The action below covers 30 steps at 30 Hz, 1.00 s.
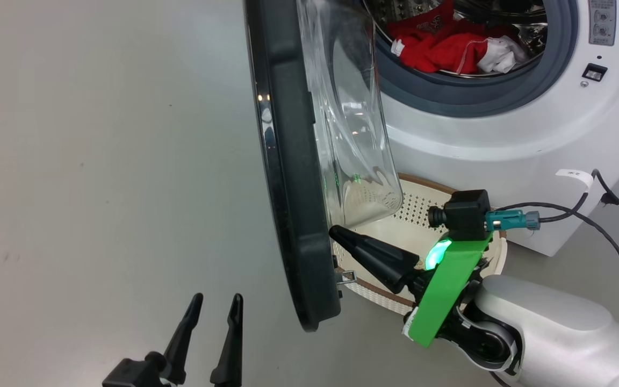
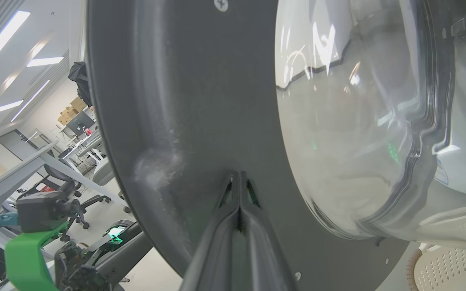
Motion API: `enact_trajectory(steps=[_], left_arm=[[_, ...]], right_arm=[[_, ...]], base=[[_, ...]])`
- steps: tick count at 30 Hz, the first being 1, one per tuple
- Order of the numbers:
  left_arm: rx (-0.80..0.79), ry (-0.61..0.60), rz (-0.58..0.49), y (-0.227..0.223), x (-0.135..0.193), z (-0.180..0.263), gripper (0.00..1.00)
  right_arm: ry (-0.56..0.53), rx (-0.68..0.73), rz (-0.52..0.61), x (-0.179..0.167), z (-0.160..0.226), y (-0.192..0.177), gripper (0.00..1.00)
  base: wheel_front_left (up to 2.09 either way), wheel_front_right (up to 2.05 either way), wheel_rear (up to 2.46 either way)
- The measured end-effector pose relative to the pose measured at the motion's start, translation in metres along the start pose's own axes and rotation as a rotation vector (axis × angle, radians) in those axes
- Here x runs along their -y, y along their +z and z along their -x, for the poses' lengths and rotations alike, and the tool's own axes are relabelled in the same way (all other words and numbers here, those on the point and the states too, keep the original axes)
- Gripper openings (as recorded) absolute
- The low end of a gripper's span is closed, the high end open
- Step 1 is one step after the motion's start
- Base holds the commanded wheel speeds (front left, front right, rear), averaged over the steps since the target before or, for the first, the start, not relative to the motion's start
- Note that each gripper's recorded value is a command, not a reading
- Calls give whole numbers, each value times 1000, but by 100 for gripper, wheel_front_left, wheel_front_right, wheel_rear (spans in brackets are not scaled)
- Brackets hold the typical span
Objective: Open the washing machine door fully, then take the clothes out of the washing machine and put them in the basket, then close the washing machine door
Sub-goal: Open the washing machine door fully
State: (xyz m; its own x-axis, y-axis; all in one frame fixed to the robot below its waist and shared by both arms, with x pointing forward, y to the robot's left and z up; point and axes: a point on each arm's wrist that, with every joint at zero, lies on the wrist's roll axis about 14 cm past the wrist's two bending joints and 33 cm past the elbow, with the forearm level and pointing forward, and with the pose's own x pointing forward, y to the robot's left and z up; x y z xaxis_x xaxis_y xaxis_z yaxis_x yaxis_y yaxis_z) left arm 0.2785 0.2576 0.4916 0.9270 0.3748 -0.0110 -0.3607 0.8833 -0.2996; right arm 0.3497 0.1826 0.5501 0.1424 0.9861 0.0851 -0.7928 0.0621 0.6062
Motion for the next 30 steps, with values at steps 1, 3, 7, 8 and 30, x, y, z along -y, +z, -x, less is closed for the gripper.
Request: enact_trajectory(steps=[1,3,7,8,30], left_arm=[[2,2,0,1,-1,0,100],[6,5,-1,2,-2,0,100],[12,15,-3,4,-3,-1,100],[14,15,-3,5,-3,-1,100],[-13,-67,-15,-5,9,-7,100]], right_arm=[[3,-2,1,-1,-1,0,0],[8,-6,1,-2,-3,-2,0],[20,-9,2,-6,-5,-2,0],[21,-10,1,-6,-6,-3,0],[-162,63,-3,35,36,3,100]], base=[[0,0,0],[0,0,0],[0,0,0],[0,0,0],[0,0,0]])
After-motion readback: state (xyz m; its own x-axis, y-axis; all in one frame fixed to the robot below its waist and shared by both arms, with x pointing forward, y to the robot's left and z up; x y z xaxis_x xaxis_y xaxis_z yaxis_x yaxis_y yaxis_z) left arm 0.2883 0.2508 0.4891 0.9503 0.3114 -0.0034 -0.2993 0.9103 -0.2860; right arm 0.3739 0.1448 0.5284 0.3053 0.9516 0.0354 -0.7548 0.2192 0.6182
